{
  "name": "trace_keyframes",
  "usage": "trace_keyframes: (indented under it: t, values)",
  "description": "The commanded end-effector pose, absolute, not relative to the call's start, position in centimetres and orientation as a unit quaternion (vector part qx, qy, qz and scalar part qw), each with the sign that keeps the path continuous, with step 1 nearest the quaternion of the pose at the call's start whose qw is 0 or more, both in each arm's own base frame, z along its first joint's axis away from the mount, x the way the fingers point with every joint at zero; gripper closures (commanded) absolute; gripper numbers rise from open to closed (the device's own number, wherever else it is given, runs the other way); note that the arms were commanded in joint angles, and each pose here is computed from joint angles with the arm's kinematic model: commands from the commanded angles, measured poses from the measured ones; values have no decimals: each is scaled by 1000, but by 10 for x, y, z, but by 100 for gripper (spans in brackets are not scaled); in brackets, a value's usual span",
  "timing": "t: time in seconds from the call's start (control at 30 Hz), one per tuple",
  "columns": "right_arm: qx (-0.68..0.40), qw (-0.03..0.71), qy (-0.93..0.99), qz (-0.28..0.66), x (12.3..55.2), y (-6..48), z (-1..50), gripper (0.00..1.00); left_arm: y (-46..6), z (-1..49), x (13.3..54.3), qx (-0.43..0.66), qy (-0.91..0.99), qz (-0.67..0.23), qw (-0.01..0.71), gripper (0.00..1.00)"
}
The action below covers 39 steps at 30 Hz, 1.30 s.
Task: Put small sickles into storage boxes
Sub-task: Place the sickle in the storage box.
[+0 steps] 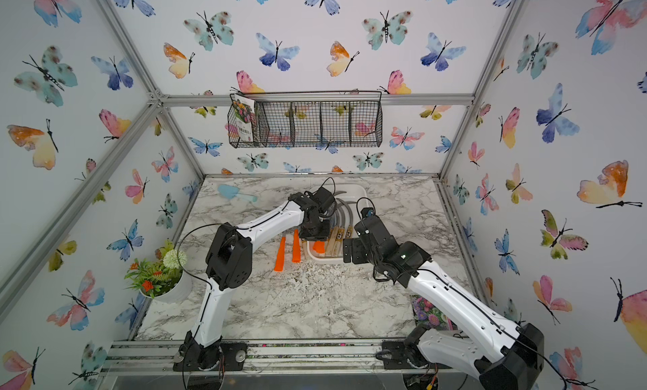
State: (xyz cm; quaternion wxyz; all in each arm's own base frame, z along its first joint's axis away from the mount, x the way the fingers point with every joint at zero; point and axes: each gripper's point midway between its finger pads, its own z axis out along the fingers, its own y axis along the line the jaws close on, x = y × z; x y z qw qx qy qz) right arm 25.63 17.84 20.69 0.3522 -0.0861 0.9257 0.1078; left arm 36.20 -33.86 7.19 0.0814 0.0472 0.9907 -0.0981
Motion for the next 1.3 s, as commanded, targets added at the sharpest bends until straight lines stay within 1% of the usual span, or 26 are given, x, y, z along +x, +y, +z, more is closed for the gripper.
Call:
trace_keyframes:
  t: [0.0, 0.07, 0.17, 0.4, 0.47, 0.63, 0.87, 0.97, 1.07, 1.27]
  values:
    - [-100, 335, 931, 105, 252, 177, 201, 1, -344, 61, 363, 60, 991, -93, 74, 89]
    - [-101, 334, 931, 106, 253, 177, 200, 2, -345, 56, 364, 61, 991, -92, 71, 88]
    - [-103, 331, 932, 108, 253, 178, 197, 2, -348, 51, 365, 64, 991, -94, 67, 82]
    - [-104, 326, 933, 110, 255, 179, 192, 2, -351, 52, 368, 69, 991, -97, 69, 63]
    - [-104, 326, 933, 111, 255, 180, 191, 2, -353, 56, 369, 71, 990, -101, 72, 55]
    - [-104, 326, 933, 116, 256, 182, 192, 2, -355, 70, 372, 72, 988, -111, 84, 45]
    - [-105, 328, 931, 122, 257, 185, 197, 1, -354, 100, 374, 75, 983, -128, 110, 20]
    - [-109, 328, 929, 132, 258, 190, 200, 2, -350, 108, 372, 71, 981, -137, 115, 12]
    - [-113, 327, 928, 138, 259, 194, 202, 2, -342, 118, 370, 65, 980, -143, 124, 1]
    - [-114, 319, 927, 159, 262, 206, 204, 2, -325, 137, 364, 53, 976, -154, 145, 2]
